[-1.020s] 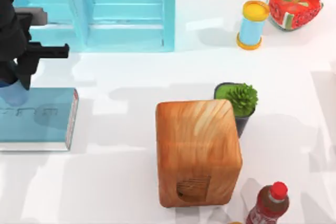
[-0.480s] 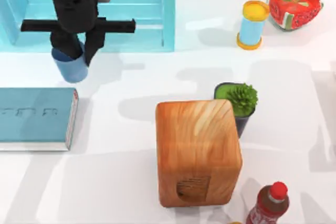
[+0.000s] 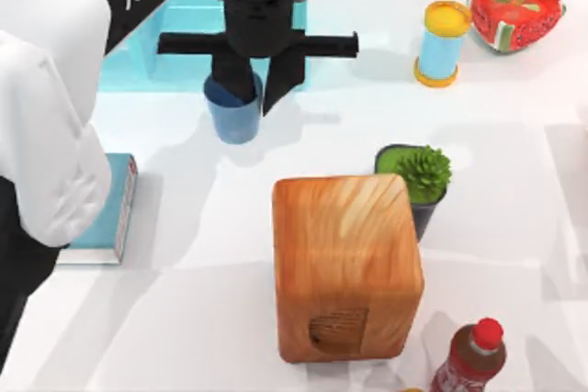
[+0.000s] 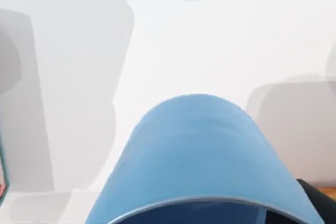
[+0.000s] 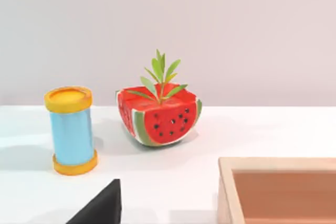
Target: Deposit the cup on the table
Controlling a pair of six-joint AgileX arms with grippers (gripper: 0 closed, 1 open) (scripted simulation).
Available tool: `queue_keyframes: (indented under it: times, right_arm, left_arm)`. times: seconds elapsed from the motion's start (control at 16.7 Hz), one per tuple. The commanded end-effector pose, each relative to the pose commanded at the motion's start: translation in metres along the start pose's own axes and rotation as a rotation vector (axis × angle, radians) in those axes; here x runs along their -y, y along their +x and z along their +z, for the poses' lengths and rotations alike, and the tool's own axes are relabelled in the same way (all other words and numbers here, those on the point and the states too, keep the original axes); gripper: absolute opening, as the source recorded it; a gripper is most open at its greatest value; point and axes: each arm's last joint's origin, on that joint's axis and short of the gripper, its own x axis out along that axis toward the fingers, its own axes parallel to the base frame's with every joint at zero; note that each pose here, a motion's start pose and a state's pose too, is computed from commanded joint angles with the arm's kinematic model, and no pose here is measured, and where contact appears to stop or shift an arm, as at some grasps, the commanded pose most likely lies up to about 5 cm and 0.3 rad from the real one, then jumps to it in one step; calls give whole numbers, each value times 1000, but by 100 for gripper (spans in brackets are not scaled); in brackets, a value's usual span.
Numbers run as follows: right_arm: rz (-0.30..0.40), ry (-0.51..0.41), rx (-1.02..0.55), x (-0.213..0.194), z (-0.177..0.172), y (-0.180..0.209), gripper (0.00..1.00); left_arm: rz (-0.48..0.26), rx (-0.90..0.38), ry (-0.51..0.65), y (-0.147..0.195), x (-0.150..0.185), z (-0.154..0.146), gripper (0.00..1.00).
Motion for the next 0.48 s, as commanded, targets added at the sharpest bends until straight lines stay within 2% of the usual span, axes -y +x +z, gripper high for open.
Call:
queue_keyframes:
  times: [0.48]
  right_arm:
    - [0, 0, 0, 0, 0, 0, 100]
  left_arm:
    - [-8, 12, -4, 4, 0, 1, 0]
